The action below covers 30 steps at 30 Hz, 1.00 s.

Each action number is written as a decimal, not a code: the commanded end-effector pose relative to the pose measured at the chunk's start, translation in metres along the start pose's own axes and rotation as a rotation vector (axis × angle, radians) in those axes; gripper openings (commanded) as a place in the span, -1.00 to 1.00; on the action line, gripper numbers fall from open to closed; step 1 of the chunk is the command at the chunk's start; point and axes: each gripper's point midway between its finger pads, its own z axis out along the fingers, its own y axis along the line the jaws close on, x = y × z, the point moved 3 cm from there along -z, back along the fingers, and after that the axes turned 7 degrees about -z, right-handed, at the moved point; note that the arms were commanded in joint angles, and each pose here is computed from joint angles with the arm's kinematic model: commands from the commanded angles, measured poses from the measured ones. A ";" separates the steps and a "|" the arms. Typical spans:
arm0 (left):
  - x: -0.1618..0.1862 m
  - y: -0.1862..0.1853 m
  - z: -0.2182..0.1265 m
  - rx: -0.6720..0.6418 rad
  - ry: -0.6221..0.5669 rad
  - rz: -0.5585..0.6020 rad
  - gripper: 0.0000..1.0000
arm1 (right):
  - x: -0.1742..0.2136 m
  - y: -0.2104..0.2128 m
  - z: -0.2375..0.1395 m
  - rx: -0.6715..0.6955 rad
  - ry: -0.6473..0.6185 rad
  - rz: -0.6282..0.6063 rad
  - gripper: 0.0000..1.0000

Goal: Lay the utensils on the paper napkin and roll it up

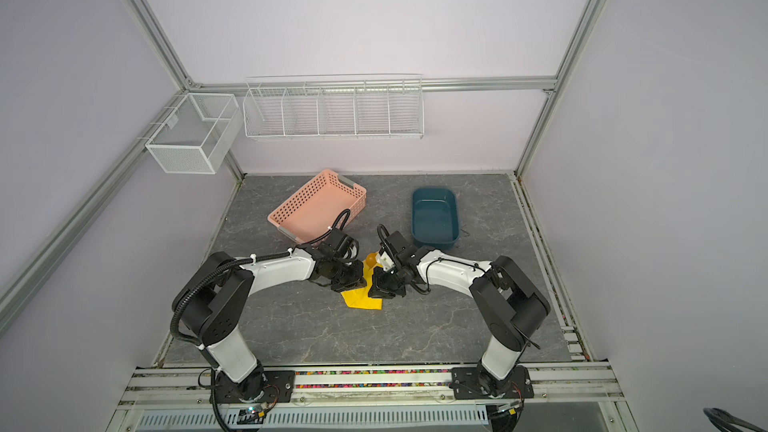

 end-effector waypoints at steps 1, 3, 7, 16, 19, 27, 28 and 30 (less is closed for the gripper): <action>0.010 0.030 0.011 -0.107 0.020 -0.045 -1.00 | -0.010 0.006 0.008 -0.029 -0.001 0.014 -0.73; 0.010 0.030 0.012 -0.106 0.020 -0.047 -1.00 | -0.014 0.005 0.014 -0.033 -0.002 0.024 -0.73; 0.010 0.030 0.011 -0.105 0.020 -0.046 -1.00 | -0.016 -0.004 0.027 -0.025 0.014 0.047 -0.74; 0.010 0.030 0.009 -0.105 0.012 -0.048 -1.00 | -0.011 -0.018 0.036 0.017 0.042 0.061 -0.76; 0.009 0.029 0.007 -0.101 0.004 -0.044 -1.00 | -0.005 -0.028 0.035 0.067 0.055 0.066 -0.77; 0.003 0.012 -0.011 -0.060 -0.039 -0.024 -1.00 | -0.001 -0.035 0.037 0.096 0.065 0.075 -0.78; 0.003 0.010 -0.015 -0.059 -0.044 -0.022 -1.00 | -0.002 -0.034 0.036 0.093 0.063 0.072 -0.78; 0.003 0.010 -0.022 -0.072 -0.058 -0.019 -1.00 | -0.004 -0.032 0.036 0.088 0.061 0.068 -0.78</action>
